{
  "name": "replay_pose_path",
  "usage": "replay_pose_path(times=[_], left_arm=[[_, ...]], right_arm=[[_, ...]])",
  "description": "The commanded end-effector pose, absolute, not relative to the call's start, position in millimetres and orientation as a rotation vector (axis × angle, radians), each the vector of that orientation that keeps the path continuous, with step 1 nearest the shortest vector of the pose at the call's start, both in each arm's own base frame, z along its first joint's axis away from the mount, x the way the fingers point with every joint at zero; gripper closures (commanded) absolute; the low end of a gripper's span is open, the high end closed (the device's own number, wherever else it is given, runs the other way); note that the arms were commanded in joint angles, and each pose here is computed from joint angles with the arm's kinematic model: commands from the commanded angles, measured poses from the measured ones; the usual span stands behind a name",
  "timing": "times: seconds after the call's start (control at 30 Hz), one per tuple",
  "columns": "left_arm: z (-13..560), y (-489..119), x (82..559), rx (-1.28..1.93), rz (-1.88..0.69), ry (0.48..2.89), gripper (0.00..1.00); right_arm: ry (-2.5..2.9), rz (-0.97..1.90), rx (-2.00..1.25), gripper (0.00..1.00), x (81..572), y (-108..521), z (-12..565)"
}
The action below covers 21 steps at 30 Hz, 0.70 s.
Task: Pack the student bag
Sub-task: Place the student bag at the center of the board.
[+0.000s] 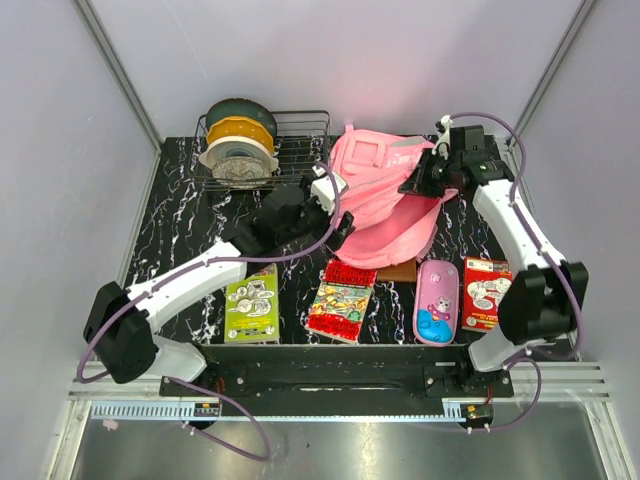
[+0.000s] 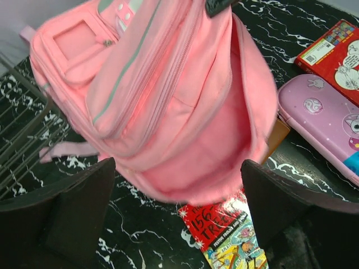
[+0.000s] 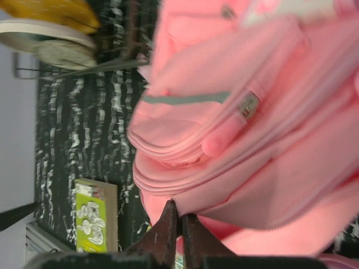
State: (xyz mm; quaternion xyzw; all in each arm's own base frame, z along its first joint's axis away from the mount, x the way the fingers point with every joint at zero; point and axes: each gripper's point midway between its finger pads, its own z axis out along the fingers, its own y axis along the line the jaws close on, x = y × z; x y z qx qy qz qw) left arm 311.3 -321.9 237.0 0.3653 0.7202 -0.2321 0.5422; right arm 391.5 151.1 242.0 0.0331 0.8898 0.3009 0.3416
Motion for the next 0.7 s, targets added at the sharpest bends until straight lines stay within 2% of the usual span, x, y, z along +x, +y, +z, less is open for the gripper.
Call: replay_pose_path(times=[0.0,0.07,0.1,0.17,0.2,0.27,0.4,0.47,0.63,0.67], left_arm=[[245,-301,308,0.721,-0.539,1.750,0.01],[235,-292,295,0.656,-0.579,1.807,0.01],[209,-282,290,0.634,-0.556,1.863,0.01],[180,-267,278,0.569,-0.549,1.941,0.01],[171,-263,275,0.547,-0.549,1.966,0.01],[152,-261,267,0.526,-0.580,2.008,0.01],[120,-260,258,0.510,-0.588,2.121,0.01],[101,-257,252,0.502,-0.578,2.188,0.01],[76,-256,247,0.493,-0.574,2.265,0.01],[67,-257,246,0.499,-0.563,2.294,0.01]], right_arm=[[2.371,0.684,0.235,0.89,420,128,206],[2.365,0.728,0.240,0.71,415,133,200],[2.351,0.742,0.230,0.66,409,134,205],[2.371,0.750,0.248,0.43,395,134,194],[2.347,0.750,0.251,0.41,388,132,202],[2.354,0.770,0.280,0.32,373,132,193],[2.315,0.852,0.280,0.30,334,137,204],[2.320,0.826,0.319,0.22,311,130,201],[2.349,1.019,0.342,0.21,261,152,193],[2.387,1.046,0.388,0.21,248,156,176]])
